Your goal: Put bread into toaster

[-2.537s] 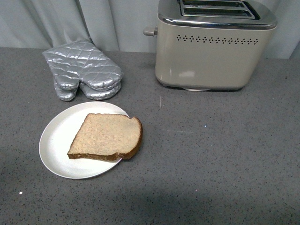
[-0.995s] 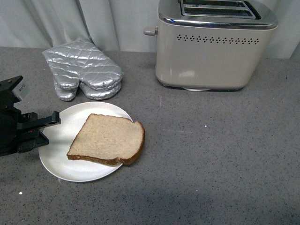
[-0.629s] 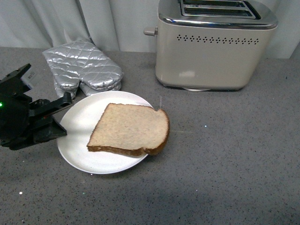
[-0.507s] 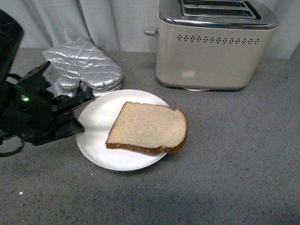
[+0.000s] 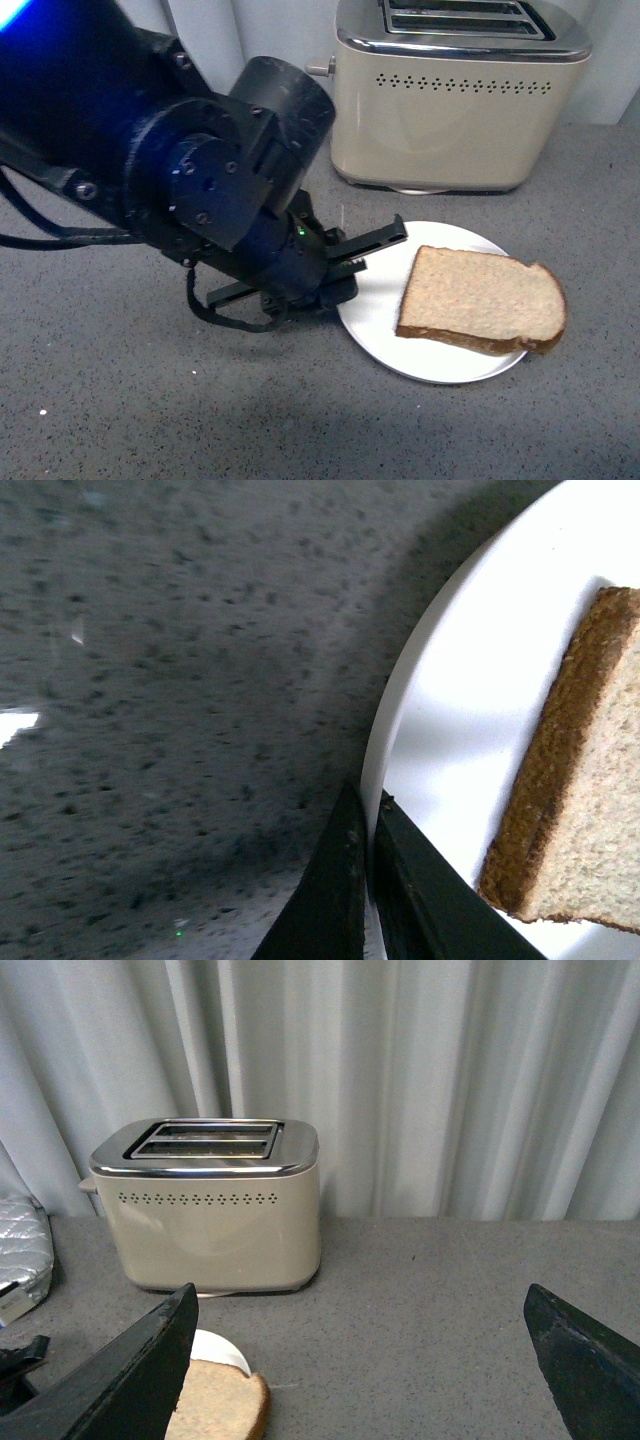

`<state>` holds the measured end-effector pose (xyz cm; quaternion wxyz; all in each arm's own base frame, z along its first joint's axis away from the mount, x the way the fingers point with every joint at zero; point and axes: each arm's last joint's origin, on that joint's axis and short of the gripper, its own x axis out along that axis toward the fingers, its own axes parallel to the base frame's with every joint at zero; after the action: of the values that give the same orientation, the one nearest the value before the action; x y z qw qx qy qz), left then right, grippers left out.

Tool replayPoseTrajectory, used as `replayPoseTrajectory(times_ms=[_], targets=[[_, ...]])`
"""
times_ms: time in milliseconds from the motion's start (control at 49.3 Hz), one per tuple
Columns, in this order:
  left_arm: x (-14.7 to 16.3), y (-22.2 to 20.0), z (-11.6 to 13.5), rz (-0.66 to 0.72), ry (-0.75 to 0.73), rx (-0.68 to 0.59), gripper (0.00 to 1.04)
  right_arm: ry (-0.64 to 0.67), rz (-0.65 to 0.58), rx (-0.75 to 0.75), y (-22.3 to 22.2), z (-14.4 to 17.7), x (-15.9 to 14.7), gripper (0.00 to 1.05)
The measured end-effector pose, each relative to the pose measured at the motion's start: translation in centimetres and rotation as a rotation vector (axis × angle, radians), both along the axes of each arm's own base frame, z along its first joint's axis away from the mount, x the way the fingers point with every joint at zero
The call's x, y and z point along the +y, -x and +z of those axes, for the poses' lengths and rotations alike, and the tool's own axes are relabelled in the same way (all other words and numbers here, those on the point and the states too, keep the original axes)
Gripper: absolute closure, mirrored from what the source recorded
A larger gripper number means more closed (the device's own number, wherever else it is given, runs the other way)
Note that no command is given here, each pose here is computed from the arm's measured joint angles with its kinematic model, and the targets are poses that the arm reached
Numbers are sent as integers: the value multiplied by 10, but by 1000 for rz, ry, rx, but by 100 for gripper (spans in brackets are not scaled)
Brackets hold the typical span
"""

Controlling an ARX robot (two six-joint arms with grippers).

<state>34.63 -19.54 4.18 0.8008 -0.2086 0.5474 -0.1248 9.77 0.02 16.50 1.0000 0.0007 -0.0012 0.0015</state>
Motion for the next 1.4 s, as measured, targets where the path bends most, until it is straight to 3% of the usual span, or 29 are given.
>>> replayPoseTrajectory(times_ms=[162, 365, 589, 670, 974, 1035, 1116, 1340, 1401], targets=[[-18, -4, 0, -21, -12, 20, 101, 0, 0, 0, 0, 0, 0, 10], [-17, -5, 11, 40, -8, -39, 65, 0, 0, 0, 0, 0, 0, 10], [30, 12, 76, 237, -92, -477, 18, 0, 0, 0, 0, 0, 0, 10], [54, 30, 88, 287, -150, -562, 5, 0, 0, 0, 0, 0, 0, 10], [120, 97, 106, 419, -334, -712, 8, 0, 0, 0, 0, 0, 0, 10], [137, 117, 109, 336, -316, -934, 23, 0, 0, 0, 0, 0, 0, 10], [152, 137, 119, 312, -359, -1127, 41, 0, 0, 0, 0, 0, 0, 10], [169, 162, 119, 268, -424, -1154, 78, 0, 0, 0, 0, 0, 0, 10], [173, 170, 119, 266, -431, -1155, 93, 0, 0, 0, 0, 0, 0, 10]])
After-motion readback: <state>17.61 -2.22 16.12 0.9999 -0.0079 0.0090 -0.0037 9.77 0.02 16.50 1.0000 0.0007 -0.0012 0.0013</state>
